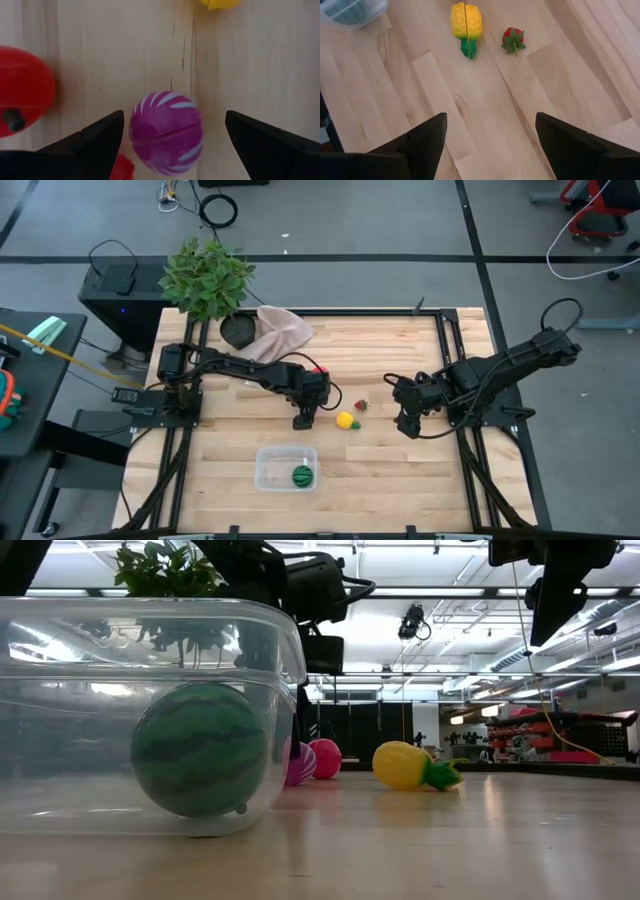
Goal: Pick and placing Produce into tupperware
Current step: Put the onion into the transparent bin
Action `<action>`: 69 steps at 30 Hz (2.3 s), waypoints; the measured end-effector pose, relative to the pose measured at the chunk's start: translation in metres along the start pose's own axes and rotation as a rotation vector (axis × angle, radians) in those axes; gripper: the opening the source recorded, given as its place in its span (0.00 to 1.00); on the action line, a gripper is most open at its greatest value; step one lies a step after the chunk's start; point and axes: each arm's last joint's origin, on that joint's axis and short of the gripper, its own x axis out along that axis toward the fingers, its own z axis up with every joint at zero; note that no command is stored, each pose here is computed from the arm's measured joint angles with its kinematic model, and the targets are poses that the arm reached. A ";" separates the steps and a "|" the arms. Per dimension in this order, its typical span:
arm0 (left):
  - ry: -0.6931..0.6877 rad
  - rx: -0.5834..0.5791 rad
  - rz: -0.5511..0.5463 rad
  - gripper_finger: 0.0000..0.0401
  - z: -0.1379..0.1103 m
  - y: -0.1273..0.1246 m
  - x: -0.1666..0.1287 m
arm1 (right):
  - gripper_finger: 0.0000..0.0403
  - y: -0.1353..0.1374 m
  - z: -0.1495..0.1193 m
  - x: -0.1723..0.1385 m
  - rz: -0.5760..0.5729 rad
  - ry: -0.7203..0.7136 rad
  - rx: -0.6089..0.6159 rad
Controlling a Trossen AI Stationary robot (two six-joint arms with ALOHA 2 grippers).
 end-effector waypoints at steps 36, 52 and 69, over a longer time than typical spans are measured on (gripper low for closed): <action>0.007 0.016 -0.006 0.64 0.000 -0.006 0.006 | 0.77 0.000 0.000 0.000 -0.009 -0.011 0.002; 0.005 -0.021 -0.007 0.62 0.000 -0.007 0.005 | 0.70 0.000 0.000 0.000 -0.009 -0.011 0.002; 0.058 -0.049 -0.013 0.59 0.047 -0.016 -0.073 | 0.69 -0.001 0.000 0.000 -0.012 -0.008 0.001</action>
